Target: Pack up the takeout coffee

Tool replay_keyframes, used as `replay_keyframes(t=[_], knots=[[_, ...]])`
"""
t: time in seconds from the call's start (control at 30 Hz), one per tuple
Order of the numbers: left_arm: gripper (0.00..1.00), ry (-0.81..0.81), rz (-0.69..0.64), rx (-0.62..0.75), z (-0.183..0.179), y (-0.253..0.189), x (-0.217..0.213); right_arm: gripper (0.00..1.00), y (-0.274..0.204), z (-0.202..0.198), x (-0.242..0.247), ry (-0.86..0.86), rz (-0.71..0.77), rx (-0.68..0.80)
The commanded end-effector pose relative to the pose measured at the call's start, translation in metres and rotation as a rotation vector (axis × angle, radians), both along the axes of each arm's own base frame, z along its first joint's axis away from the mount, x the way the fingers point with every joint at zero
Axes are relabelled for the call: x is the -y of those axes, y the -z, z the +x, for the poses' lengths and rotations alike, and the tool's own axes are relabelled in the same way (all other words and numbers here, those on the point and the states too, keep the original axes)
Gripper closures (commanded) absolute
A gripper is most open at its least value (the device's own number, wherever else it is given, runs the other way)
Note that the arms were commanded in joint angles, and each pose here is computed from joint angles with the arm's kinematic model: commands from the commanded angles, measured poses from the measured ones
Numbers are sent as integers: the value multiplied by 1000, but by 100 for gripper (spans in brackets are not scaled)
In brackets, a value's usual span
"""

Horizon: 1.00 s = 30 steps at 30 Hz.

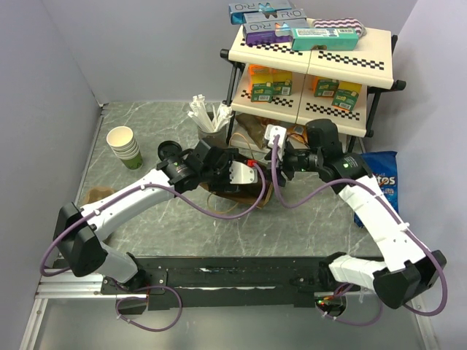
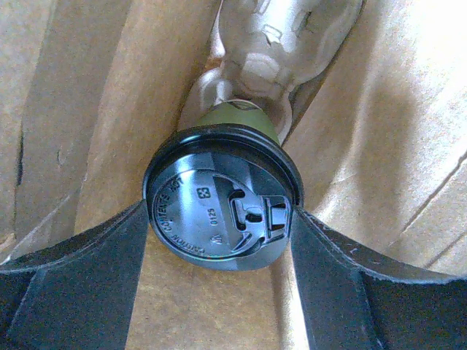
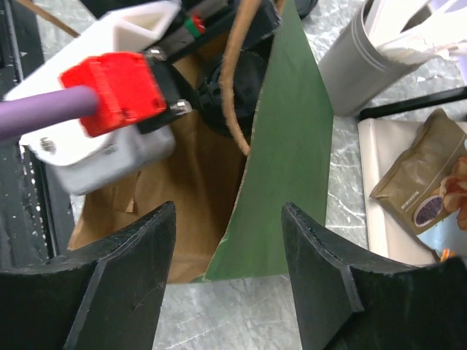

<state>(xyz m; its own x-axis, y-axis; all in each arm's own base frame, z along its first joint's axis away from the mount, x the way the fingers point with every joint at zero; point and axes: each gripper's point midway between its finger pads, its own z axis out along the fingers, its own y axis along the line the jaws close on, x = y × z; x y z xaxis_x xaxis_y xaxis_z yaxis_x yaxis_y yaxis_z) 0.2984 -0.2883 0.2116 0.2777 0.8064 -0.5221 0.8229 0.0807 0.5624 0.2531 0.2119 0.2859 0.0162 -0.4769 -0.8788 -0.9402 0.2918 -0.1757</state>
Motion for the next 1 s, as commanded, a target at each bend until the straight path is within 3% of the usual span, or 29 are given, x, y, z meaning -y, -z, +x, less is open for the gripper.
replay_keyframes(t=[0.0,0.07,0.4,0.5,0.97], knots=[[99,20,-57,54,-1,-23,5,36,-3,11,-2,37,8,19],[99,31,-56,53,-3,-20,6,41,-3,19,-2,68,7,29],[99,162,40,159,-15,-5,2,91,-4,21,-7,92,29,-36],[99,181,54,163,-17,-3,0,99,-6,22,-9,97,43,-47],[99,173,65,233,-7,4,1,100,-22,5,-18,92,90,-20]])
